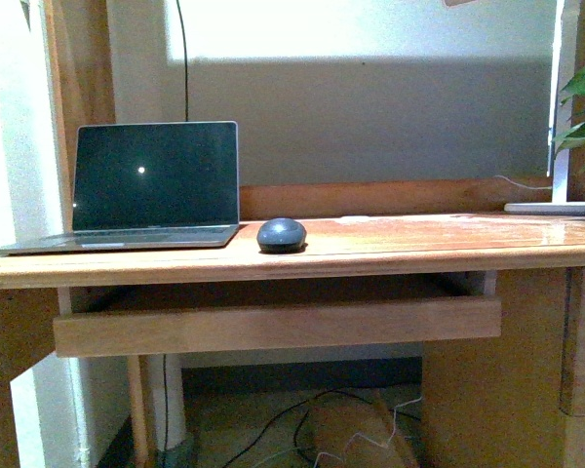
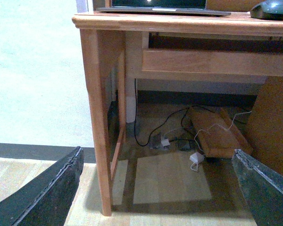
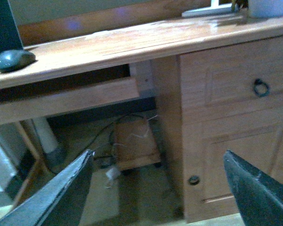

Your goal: Place mouse

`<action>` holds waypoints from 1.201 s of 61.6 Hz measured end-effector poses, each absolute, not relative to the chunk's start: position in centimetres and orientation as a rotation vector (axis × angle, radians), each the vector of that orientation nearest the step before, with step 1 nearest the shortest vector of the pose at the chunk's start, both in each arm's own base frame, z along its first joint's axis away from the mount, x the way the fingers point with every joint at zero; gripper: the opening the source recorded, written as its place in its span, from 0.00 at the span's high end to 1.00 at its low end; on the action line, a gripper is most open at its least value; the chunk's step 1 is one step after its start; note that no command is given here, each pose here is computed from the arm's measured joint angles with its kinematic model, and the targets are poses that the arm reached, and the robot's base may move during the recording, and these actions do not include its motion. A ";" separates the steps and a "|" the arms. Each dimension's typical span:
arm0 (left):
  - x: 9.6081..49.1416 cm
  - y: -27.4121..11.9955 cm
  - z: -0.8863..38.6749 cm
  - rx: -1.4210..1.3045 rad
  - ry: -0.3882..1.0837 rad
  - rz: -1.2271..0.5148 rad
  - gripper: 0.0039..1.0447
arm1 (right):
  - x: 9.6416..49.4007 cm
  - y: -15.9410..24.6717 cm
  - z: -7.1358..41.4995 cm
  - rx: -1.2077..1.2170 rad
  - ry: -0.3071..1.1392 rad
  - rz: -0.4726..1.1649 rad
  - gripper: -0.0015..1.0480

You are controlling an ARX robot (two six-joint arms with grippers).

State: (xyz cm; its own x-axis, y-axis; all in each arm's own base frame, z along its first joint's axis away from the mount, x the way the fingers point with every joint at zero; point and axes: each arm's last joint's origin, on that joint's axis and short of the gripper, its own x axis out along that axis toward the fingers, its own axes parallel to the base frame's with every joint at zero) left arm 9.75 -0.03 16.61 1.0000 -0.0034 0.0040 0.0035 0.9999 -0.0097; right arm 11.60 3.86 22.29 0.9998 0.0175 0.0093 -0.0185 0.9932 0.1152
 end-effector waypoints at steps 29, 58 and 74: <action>9.8 0.0 16.6 -0.010 -0.004 -0.003 0.07 | 10.3 1.1 18.5 0.003 0.021 0.027 0.97; 9.8 0.0 16.6 -0.010 -0.004 -0.002 0.07 | 9.7 0.0 16.7 0.003 -0.001 0.003 0.97; 9.8 0.0 16.6 -0.009 -0.004 -0.003 0.07 | 9.7 0.0 16.8 0.002 -0.007 0.003 0.54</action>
State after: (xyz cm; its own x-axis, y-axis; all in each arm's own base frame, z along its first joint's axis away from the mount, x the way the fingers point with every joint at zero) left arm 9.75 -0.03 16.61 1.0000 -0.0034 0.0040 0.0035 1.0000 -0.0093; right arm 9.72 0.03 16.80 1.0000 0.0031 0.0067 -0.0031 1.0000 0.0025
